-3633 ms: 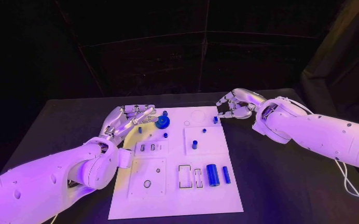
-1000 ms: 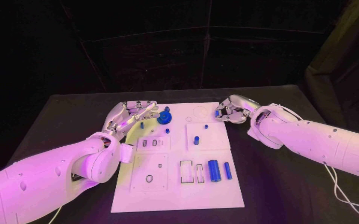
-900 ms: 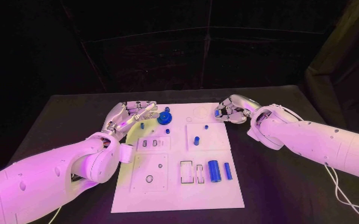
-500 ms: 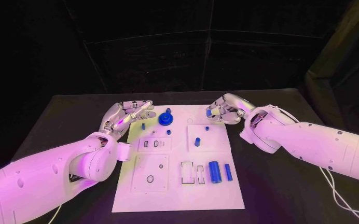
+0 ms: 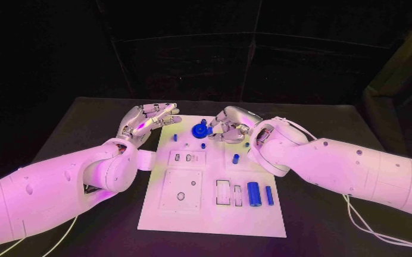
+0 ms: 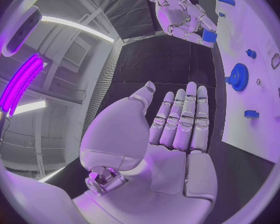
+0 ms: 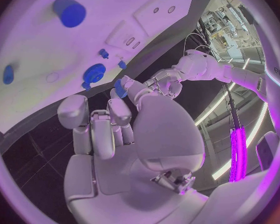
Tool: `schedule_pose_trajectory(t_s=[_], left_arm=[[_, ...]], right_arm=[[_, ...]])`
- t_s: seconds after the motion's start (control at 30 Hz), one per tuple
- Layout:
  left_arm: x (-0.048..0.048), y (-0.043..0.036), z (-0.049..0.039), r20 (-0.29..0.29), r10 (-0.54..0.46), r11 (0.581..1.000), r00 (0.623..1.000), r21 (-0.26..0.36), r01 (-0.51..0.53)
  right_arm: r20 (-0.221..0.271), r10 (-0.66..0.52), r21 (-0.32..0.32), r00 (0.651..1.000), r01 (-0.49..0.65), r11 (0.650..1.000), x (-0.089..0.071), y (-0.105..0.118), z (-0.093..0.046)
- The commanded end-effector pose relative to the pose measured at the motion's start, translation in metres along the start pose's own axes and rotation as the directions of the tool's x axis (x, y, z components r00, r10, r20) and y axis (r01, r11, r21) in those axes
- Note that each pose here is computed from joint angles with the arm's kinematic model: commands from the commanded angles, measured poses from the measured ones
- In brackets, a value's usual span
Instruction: Assemble the parts on the task board
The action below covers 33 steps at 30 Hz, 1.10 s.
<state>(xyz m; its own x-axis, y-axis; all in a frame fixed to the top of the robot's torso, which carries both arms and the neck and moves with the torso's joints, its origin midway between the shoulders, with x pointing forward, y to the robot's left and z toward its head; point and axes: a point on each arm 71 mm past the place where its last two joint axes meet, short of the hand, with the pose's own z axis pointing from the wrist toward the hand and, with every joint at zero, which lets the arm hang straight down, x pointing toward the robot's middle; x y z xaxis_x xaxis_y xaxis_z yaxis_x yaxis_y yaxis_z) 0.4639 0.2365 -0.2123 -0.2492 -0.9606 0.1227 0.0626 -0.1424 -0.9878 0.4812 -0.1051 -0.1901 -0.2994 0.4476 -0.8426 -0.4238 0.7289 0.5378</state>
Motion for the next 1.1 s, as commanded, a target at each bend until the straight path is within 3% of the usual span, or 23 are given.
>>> schedule_pose_trajectory(t_s=[0.03,0.3,0.63,1.1], left_arm=[[-0.0003,-0.0048,0.0024,0.003,-0.010,1.000,1.000,0.012,0.010],[-0.0028,-0.0090,0.0040,0.011,-0.007,1.000,1.000,0.022,0.006],[0.0031,-0.0084,0.0073,0.000,-0.016,1.000,1.000,0.023,0.016],[0.0052,-0.0068,0.0092,-0.002,-0.024,1.000,1.000,0.020,0.024]], right_arm=[[-0.032,-0.129,0.013,0.991,0.129,0.992,0.007,0.009,0.007],[-0.049,-0.204,-0.036,0.978,0.202,0.979,0.027,0.030,0.019],[-0.080,-0.249,-0.072,0.965,0.243,0.967,0.053,0.039,0.025],[-0.105,-0.271,-0.068,0.957,0.265,0.962,0.065,0.035,0.025]])
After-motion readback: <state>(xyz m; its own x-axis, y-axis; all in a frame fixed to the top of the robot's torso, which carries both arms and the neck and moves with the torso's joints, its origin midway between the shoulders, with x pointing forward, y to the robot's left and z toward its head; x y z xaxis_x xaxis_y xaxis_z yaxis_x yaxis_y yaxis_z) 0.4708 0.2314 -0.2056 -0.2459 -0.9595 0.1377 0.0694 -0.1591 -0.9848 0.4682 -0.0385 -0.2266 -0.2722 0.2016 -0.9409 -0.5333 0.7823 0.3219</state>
